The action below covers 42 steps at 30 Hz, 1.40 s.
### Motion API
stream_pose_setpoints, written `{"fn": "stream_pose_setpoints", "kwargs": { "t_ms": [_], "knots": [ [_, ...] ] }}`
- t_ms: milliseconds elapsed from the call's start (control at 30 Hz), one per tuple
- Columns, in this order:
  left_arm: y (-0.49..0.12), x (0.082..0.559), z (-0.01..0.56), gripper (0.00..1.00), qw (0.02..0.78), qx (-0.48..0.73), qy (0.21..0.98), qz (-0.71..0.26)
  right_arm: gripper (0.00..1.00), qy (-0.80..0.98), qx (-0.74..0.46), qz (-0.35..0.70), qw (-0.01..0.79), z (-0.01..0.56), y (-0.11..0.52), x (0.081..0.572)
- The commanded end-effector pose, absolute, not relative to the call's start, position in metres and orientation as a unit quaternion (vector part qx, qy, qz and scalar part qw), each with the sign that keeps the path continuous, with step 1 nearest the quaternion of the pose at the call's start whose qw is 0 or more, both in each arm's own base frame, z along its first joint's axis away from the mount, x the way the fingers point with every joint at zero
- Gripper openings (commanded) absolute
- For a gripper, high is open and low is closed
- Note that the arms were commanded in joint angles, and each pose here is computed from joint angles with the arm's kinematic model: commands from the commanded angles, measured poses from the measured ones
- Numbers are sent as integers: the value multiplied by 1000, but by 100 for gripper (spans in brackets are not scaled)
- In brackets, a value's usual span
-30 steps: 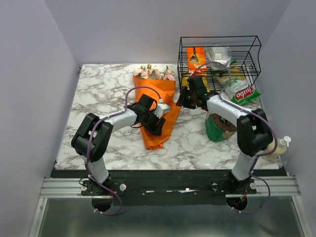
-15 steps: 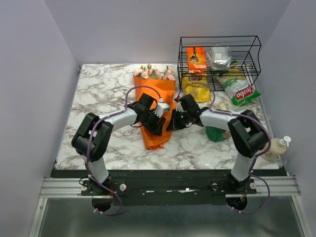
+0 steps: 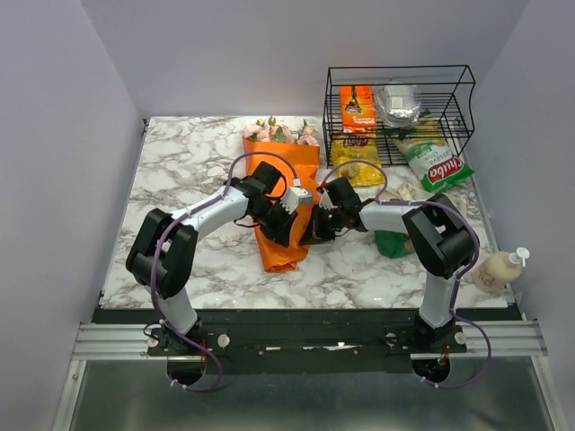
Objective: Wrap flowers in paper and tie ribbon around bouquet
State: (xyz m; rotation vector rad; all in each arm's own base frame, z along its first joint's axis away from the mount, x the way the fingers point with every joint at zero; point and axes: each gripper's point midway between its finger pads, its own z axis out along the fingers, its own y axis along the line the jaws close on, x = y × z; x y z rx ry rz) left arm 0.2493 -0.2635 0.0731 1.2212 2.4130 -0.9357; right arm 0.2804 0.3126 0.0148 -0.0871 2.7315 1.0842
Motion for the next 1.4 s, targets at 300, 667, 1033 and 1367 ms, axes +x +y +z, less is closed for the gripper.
{"fn": "stream_pose_setpoints", "kwargs": {
  "t_ms": [300, 667, 1033, 1367],
  "knots": [
    [-200, 197, 21, 8, 26, 548, 817, -177, 0, 947, -16, 306, 95, -13, 291, 279],
    [-202, 169, 34, 14, 6, 557, 793, -245, 0, 950, -27, 294, 102, -15, 288, 282],
    [-242, 252, 96, 8, 149, 486, 814, -281, 1, 949, -39, 289, 117, -4, 289, 287],
    [-173, 291, 8, 0, 94, 384, 904, -164, 1, 951, -42, 282, 120, -2, 286, 288]
  ]
}}
